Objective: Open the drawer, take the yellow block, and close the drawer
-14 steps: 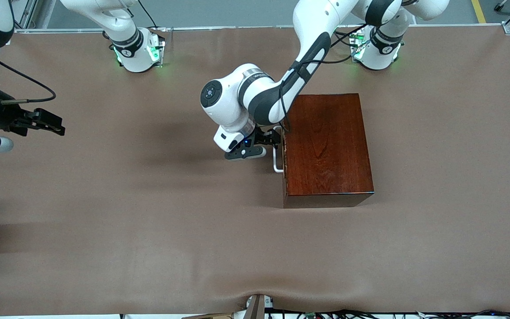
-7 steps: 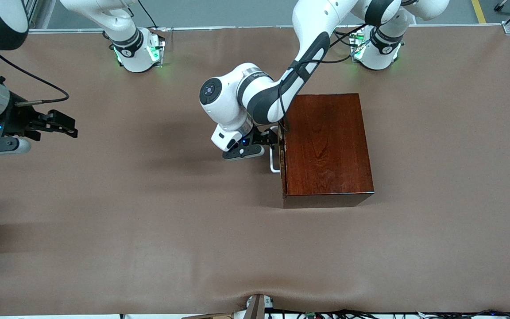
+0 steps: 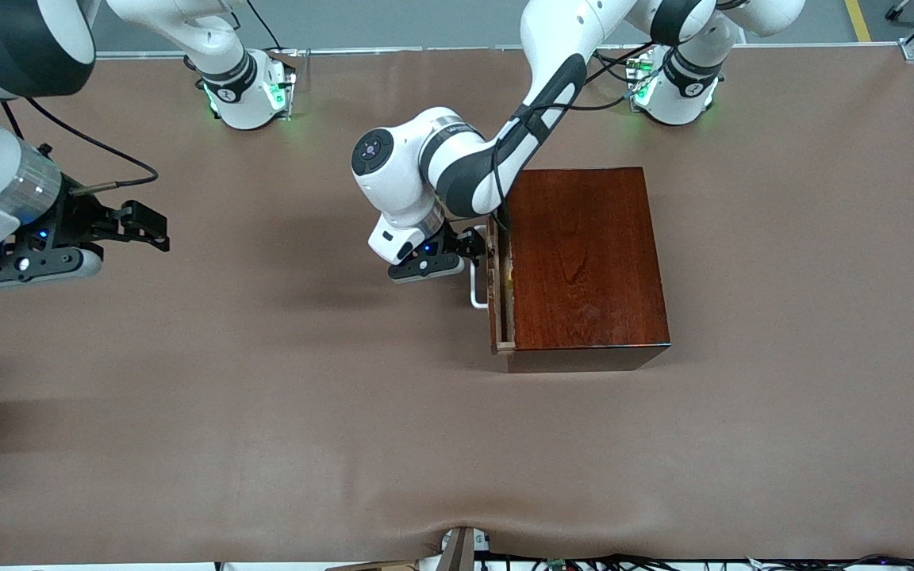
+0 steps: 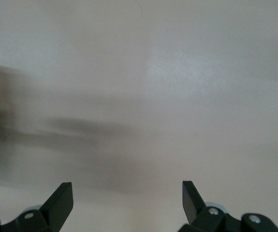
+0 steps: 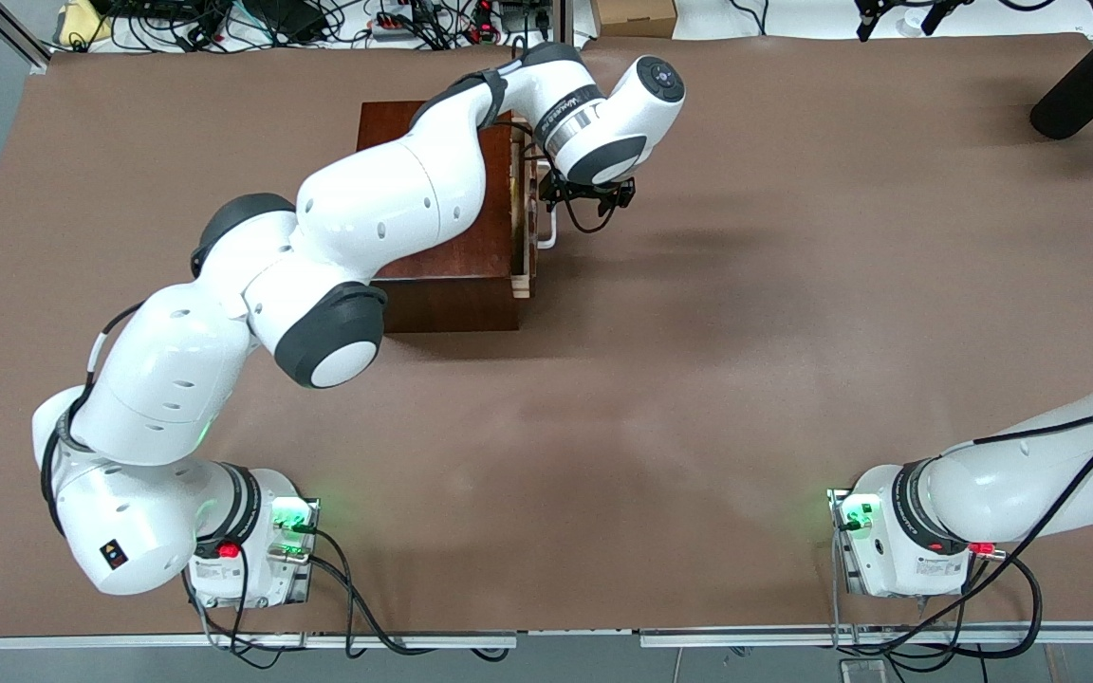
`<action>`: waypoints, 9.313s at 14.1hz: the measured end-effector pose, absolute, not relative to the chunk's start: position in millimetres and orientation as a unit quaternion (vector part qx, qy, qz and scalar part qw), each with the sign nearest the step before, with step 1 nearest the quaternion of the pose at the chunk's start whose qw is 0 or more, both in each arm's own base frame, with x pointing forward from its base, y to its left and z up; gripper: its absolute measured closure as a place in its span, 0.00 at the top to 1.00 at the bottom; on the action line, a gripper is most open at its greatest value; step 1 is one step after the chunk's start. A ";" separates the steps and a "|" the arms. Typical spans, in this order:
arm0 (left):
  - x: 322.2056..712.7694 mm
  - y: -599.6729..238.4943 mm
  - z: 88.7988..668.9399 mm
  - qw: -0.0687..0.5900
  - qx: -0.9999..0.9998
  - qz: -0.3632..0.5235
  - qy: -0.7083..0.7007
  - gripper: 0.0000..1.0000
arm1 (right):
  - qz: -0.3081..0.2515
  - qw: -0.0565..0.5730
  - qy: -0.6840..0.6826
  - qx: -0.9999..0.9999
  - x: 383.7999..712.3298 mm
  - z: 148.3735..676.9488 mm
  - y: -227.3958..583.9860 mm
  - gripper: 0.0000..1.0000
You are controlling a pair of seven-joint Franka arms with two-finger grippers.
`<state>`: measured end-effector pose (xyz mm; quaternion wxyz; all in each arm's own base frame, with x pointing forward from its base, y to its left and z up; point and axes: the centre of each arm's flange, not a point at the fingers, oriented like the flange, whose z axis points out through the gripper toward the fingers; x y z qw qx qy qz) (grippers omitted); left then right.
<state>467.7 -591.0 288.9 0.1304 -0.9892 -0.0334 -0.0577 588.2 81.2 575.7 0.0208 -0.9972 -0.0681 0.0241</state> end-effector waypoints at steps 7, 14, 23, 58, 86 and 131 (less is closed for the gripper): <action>465.6 -601.1 291.1 0.101 -0.990 -0.075 -0.064 1.00 | 0.013 0.051 -0.151 -0.987 593.3 565.8 87.2 1.00; 463.9 -608.9 292.4 0.075 -0.988 -0.088 -0.098 1.00 | -0.008 0.091 -0.265 -0.960 595.0 563.4 115.6 1.00; 460.8 -621.4 295.1 0.037 -0.986 -0.105 -0.127 1.00 | -0.046 0.083 -0.425 -0.900 592.7 563.6 159.5 1.00; 626.8 -274.6 587.7 0.046 -0.987 -0.046 -0.148 1.00 | -0.093 0.057 -0.642 -0.759 587.4 507.3 268.9 1.00; 520.2 -75.4 640.9 0.044 -0.999 0.027 0.017 1.00 | -0.055 0.041 -0.640 -0.765 505.7 351.9 537.8 1.00; 513.8 -77.6 646.9 0.023 -0.999 0.038 0.017 1.00 | -0.057 -0.044 -0.582 -0.810 572.1 474.2 405.8 0.56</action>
